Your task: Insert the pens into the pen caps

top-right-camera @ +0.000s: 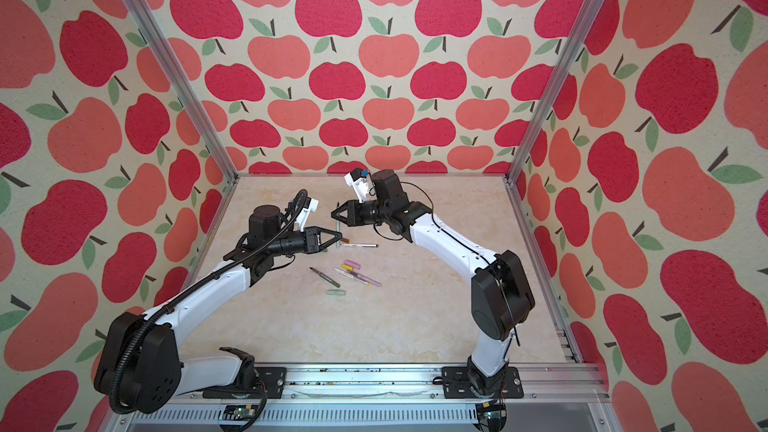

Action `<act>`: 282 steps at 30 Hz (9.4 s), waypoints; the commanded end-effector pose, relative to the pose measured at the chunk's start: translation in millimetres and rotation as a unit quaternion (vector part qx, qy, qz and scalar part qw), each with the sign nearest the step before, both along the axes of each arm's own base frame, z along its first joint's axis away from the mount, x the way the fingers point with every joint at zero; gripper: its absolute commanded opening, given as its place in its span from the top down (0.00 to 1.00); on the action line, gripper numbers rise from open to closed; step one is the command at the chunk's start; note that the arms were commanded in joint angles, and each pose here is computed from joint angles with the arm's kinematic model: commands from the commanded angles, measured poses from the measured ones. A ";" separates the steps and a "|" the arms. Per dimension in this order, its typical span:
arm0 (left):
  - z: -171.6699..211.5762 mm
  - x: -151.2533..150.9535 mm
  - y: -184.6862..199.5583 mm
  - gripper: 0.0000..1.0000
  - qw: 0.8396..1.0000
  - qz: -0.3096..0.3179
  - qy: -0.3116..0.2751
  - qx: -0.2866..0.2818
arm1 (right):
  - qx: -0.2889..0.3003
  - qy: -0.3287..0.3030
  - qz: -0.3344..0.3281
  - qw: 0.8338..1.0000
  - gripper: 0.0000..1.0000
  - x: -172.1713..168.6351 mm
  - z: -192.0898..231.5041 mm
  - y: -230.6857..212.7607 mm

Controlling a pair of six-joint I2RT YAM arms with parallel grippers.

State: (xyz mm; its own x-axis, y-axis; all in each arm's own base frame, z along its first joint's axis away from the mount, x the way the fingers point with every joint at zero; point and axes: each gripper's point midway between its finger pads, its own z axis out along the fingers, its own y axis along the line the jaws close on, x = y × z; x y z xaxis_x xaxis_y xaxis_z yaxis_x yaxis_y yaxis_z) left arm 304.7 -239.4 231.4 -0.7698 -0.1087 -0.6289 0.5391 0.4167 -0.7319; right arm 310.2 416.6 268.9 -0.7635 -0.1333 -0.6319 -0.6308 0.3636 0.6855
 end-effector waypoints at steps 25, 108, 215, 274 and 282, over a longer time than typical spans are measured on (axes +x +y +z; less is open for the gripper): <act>-10.2 -29.8 80.2 1.00 0.988 0.111 0.047 0.101 | -0.078 -0.042 0.022 0.996 0.49 -34.3 -11.7 -28.8; -30.2 -55.6 151.0 1.00 0.946 0.289 0.103 0.106 | -0.456 -0.171 0.283 0.827 0.83 -116.7 -253.8 10.4; -82.5 -26.3 -11.7 1.00 0.978 0.048 0.128 0.156 | -0.396 0.070 -0.154 0.902 0.36 2.9 -213.1 -141.2; -84.0 -29.5 -4.8 1.00 0.978 0.060 0.121 0.160 | -0.453 0.063 -0.155 0.876 0.77 2.0 -248.7 -151.4; -83.9 -27.3 -6.7 1.00 0.977 0.058 0.125 0.161 | -0.437 0.059 -0.156 0.884 0.86 2.7 -243.5 -149.1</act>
State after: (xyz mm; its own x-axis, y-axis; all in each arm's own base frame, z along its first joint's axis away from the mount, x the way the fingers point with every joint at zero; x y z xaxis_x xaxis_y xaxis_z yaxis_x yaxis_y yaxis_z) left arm 275.5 -244.4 141.5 -0.9079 -0.0345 -0.4178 0.2767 0.6993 -0.6591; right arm 316.5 269.8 29.2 -0.8976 -0.3021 -0.3211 -0.3522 0.9294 0.1101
